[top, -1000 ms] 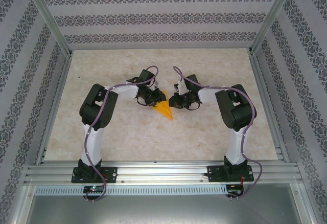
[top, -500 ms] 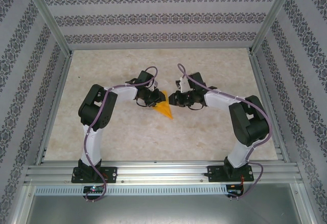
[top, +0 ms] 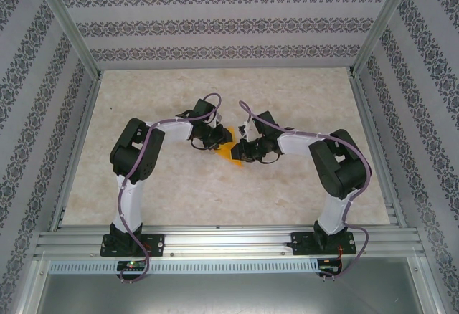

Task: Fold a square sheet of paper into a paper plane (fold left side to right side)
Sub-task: Fourth fold the wing at the center of the table.

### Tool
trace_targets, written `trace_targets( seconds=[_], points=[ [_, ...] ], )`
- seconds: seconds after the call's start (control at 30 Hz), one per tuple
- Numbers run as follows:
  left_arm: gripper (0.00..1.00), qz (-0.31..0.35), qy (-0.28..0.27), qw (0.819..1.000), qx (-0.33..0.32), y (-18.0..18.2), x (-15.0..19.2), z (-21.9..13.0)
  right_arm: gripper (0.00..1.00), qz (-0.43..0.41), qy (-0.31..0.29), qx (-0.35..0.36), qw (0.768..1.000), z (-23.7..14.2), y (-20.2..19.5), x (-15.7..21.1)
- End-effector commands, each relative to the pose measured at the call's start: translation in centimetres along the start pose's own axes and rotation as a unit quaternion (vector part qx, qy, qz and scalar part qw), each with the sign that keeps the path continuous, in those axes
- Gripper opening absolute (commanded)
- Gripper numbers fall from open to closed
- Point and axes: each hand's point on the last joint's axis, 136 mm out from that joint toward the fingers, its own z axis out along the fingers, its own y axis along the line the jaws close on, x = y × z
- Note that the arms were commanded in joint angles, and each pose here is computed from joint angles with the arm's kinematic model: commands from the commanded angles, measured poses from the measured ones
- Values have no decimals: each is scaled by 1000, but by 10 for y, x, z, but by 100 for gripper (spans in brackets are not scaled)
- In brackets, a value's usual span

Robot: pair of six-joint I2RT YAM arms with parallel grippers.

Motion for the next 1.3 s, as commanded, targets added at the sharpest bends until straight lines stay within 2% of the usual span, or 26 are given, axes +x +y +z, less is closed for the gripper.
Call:
trace_targets(
  seconds=[0.0, 0.7, 1.27],
  points=[
    [25, -40, 13, 997, -67, 47, 13, 11, 18, 4, 16, 21, 1000, 5, -14, 10],
    [25, -39, 14, 997, -69, 47, 13, 11, 17, 21, 43, 58, 997, 10, -37, 27],
    [25, -37, 12, 997, -71, 47, 12, 11, 10, 78, 112, 96, 986, 1, -56, 95]
  ],
)
